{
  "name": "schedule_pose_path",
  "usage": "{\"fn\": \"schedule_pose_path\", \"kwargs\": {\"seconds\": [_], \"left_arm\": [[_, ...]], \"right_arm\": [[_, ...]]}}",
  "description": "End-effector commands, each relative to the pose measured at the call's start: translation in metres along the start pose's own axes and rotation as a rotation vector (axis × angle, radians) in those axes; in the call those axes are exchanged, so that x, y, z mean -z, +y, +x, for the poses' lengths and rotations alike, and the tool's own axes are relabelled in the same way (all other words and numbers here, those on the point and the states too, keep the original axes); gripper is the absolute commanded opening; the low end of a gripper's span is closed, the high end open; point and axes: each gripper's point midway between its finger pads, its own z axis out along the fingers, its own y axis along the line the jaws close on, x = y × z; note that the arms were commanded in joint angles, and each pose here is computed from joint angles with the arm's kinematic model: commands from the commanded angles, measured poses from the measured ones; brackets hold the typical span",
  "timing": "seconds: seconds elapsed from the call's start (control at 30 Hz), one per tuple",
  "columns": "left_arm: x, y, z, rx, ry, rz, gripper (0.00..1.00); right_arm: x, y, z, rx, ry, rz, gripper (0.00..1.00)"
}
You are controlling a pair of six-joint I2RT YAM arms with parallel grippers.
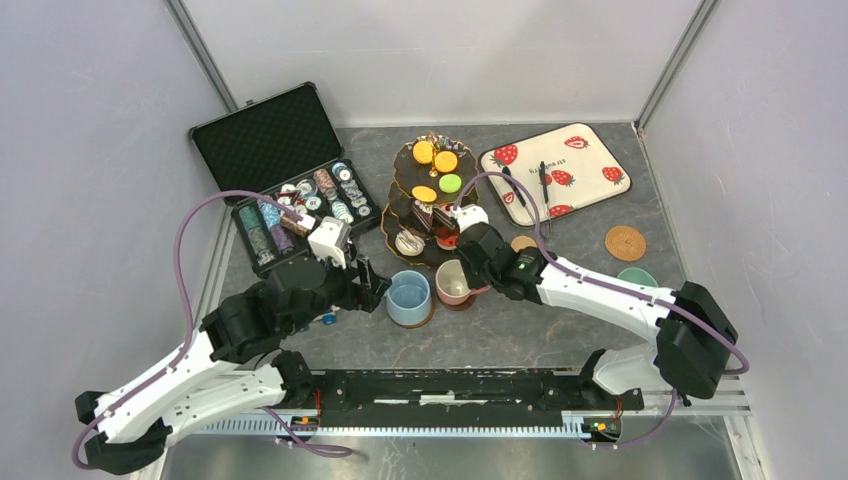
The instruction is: Serve the afternoon tea
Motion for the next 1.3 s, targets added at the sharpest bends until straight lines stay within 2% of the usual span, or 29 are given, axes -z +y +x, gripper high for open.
{"fn": "schedule_pose_path", "kwargs": {"seconds": [0.0,0.67,0.93,1.27], "left_arm": [[0.001,0.008,0.003,-0.030,-0.004,-0.026,0.83],[-0.001,0.006,-0.006,-0.050,-0.001,-0.039,0.85],[0.008,0.008,-0.029,-0.092,-0.047,-0.068,0.86],[0.018,-0.002,-0.101,-0.266,-0.159,-0.119,0.87]], "right_arm": [[0.004,0.012,-0.045,-0.059,-0.132,-0.012,0.05],[0.002,0.000,-0.042,-0.033,-0.140,0.055,0.11],[0.005,0.006,-0.043,-0.036,-0.148,0.013,0.32],[0.031,-0.012,-0.058,-0.017,-0.222,0.062,0.53]]}}
